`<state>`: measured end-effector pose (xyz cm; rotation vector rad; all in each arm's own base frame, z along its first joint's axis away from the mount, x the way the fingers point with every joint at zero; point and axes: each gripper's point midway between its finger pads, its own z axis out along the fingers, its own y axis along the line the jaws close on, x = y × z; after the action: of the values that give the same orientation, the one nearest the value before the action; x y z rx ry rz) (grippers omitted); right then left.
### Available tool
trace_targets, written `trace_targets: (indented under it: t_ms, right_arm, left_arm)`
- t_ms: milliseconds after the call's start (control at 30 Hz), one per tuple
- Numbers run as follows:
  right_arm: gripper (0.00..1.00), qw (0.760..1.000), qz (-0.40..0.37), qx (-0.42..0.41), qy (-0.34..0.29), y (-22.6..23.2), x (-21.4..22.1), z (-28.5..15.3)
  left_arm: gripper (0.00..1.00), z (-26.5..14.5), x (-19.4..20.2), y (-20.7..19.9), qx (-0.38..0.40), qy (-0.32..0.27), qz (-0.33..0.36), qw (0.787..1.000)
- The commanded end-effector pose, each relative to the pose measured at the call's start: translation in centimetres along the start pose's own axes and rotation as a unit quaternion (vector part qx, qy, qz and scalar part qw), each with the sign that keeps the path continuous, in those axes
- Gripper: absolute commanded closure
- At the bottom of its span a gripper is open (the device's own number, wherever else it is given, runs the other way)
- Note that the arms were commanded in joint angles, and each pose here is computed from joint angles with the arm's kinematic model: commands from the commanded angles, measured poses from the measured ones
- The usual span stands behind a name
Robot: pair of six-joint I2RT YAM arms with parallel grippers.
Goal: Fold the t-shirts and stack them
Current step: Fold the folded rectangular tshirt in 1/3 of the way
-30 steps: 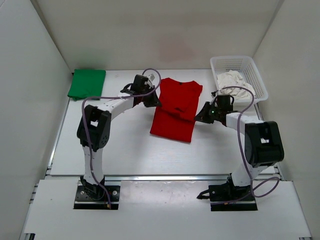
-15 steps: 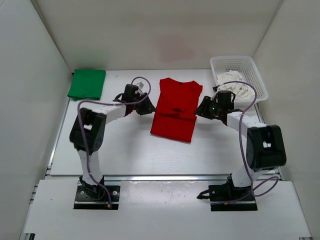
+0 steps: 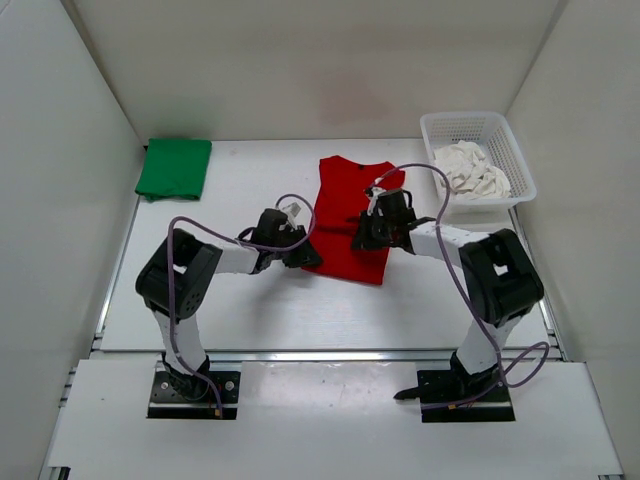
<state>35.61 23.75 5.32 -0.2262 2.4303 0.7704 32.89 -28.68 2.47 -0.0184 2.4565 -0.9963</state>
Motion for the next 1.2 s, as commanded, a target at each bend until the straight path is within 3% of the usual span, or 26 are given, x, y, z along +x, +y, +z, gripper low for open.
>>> trace_targets:
  t_ms: [0,133,333,467,533,667,767,967,1167]
  right_arm:
    - [1.00,0.999,-0.030,-0.011,-0.024,0.9,-2.7,1.0]
    - [1.00,0.999,-0.040,-0.009,-0.016,0.4,-3.5,2.3]
    - [1.00,0.999,-0.035,-0.012,0.008,0.8,-1.3,3.2]
    - [1.00,0.999,-0.046,-0.008,-0.019,1.2,-1.2,1.5]
    - [1.00,0.998,-0.046,-0.013,-0.042,1.4,-3.1,0.7]
    - [1.00,0.997,-0.060,-0.028,-0.031,3.7,-4.8,-0.9]
    - [1.00,0.995,-0.089,-0.027,-0.041,6.2,-3.0,-2.8]
    - [1.00,0.996,-0.070,-0.048,0.033,6.0,6.0,-1.7]
    - [1.00,0.995,-0.072,-0.063,0.026,5.0,4.2,1.3]
  left_arm:
    - [0.69,-0.9,1.5,1.3,0.002,0.001,-0.002,1.000]
    - [0.69,-2.3,4.9,1.7,0.014,0.008,-0.011,1.000]
    - [0.69,-4.5,9.4,2.2,0.027,0.027,-0.033,0.999]
    - [0.69,-6.0,9.3,0.8,0.046,0.008,-0.028,0.999]
    - [0.67,-6.5,9.1,0.7,0.043,-0.003,-0.028,0.999]
    - [0.66,-7.5,7.8,-0.3,0.055,-0.020,-0.024,0.998]
    - [0.66,-8.0,7.2,-0.4,0.058,-0.030,-0.025,0.998]
    - [0.66,-8.0,7.3,-0.8,0.062,-0.033,-0.014,0.997]
    - [0.66,-7.5,7.8,0.3,0.045,-0.024,-0.011,0.999]
